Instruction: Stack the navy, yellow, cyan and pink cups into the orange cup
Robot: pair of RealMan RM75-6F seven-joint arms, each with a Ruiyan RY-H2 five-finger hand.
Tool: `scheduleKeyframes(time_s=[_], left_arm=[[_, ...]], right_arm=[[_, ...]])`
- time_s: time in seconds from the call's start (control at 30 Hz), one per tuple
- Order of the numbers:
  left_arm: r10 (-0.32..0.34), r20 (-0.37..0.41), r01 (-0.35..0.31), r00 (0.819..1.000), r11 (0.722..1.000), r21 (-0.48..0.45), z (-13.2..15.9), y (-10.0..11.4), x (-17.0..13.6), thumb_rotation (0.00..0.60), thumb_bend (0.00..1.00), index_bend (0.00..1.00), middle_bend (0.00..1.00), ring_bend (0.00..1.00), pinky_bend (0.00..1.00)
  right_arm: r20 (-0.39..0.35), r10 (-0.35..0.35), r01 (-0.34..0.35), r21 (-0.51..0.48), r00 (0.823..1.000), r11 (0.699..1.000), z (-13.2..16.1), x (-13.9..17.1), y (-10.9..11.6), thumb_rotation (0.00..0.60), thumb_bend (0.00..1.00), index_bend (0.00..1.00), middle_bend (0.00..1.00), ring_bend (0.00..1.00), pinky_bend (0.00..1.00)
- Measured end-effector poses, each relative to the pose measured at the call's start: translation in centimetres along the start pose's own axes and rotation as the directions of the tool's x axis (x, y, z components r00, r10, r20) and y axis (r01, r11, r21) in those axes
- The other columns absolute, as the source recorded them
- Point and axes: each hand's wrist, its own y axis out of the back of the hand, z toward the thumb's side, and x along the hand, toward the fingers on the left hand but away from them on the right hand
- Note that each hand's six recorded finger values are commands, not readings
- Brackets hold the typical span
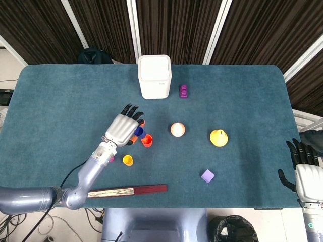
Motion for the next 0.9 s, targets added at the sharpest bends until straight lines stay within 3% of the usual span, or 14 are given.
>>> scheduleKeyframes(time_s=[0.33,0.9], left_arm=[[-0.020,-0.007,0.020,1.000,1.000,0.004,1.0,-1.6,0.8,0.600,0.35,0.42,0.17,0.00,0.00],[-0.012,0.008,0.012,1.000,1.000,0.025,2.0,-2.5,1.2,0.600,0.35,0.42,0.17,0.00,0.00]], right_arm=[[0.003,-0.004,0.004,-0.001,1.000,1.000,-0.1,0.0,0.1,0.600,0.43,0.04,0.00,0.04,0.00],[-0.001,-0.008,0.008,-0.011,1.000,1.000,0.0,0.1,0.4,0.600,0.43,0.04,0.00,0.04,0.00]])
